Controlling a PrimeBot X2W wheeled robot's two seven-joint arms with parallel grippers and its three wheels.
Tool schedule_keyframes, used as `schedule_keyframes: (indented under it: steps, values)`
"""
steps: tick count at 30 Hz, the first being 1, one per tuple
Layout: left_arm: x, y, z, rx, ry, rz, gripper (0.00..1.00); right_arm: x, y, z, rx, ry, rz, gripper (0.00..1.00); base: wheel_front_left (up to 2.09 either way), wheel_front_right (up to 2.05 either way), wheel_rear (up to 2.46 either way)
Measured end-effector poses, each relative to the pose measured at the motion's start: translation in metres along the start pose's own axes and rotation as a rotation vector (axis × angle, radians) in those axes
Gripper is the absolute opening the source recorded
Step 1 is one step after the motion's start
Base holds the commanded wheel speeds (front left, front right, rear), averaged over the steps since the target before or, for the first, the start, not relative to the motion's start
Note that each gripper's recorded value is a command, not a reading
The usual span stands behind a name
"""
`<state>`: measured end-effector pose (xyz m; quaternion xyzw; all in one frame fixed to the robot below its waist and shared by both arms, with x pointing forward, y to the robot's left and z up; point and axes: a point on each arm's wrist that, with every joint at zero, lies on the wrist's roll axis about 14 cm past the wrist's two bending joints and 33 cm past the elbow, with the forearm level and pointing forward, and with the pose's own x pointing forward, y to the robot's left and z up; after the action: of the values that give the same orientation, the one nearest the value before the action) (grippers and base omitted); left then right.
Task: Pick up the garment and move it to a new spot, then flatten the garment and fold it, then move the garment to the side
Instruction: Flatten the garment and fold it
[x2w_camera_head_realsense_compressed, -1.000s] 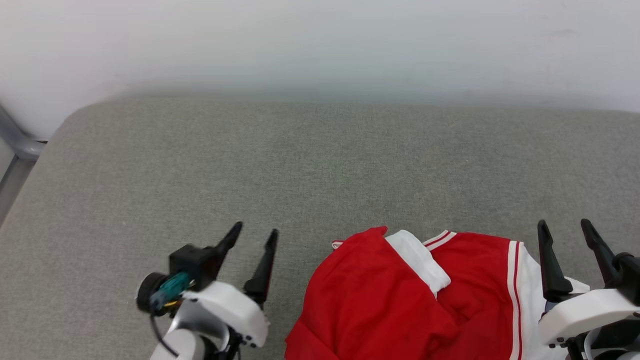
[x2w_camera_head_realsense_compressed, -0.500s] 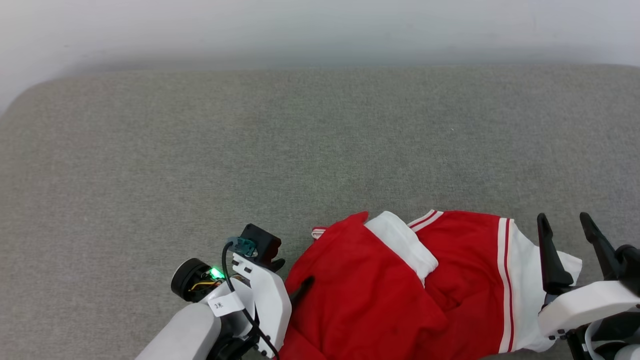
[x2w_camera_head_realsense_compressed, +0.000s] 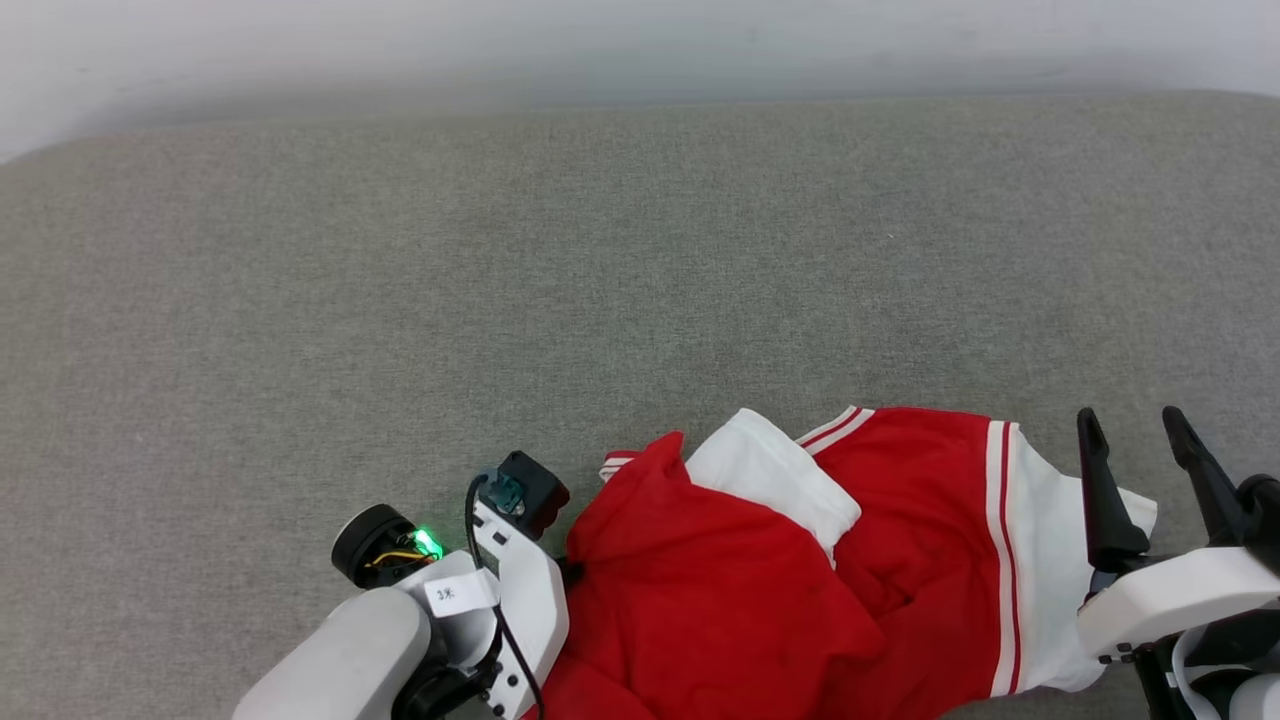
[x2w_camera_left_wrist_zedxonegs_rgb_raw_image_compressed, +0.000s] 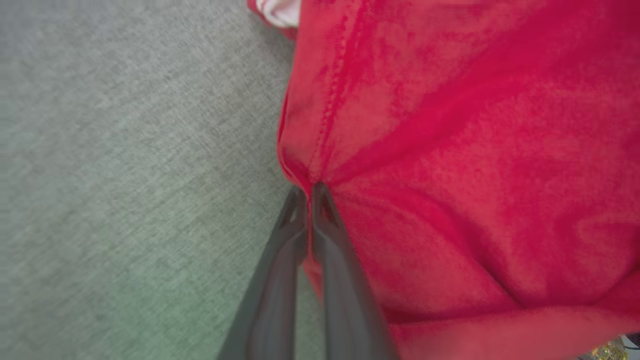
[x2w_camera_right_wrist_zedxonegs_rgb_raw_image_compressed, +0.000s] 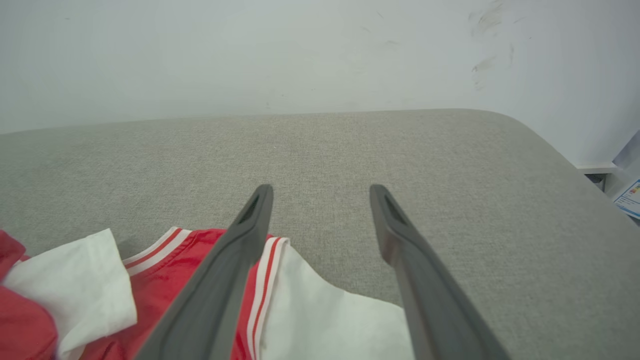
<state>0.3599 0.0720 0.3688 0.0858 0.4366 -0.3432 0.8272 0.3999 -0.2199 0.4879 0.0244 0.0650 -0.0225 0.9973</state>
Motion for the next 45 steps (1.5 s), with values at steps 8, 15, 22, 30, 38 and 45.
schedule_keyframes:
  steps: [8,15,22,30,38,45]
  values:
    - [-0.031,0.028,0.029,0.017,-0.208,0.145,0.00,-0.004,-0.001,0.011,-0.002,-0.029,-0.003,1.00,0.00,0.00,0.00]
    - [-0.079,0.053,0.016,-0.095,-0.325,0.320,0.00,-0.010,0.008,0.022,-0.011,-0.056,0.026,1.00,0.00,0.00,0.00]
    - [-0.104,0.055,-0.046,-0.341,-0.310,0.431,0.00,-0.016,0.022,0.029,-0.025,-0.068,0.068,1.00,0.00,0.00,0.00]
    - [-0.098,0.022,-0.112,-0.568,-0.224,0.419,0.00,-0.028,0.031,0.034,-0.039,-0.072,0.095,1.00,0.00,0.00,0.00]
    - [-0.104,0.023,-0.094,-0.557,-0.346,0.460,1.00,-0.041,0.038,0.044,-0.027,-0.106,0.120,1.00,0.00,0.00,0.00]
    - [-0.127,0.045,-0.030,-0.394,-0.573,0.523,1.00,-0.046,0.039,0.043,-0.009,-0.106,0.126,1.00,0.00,0.00,0.00]
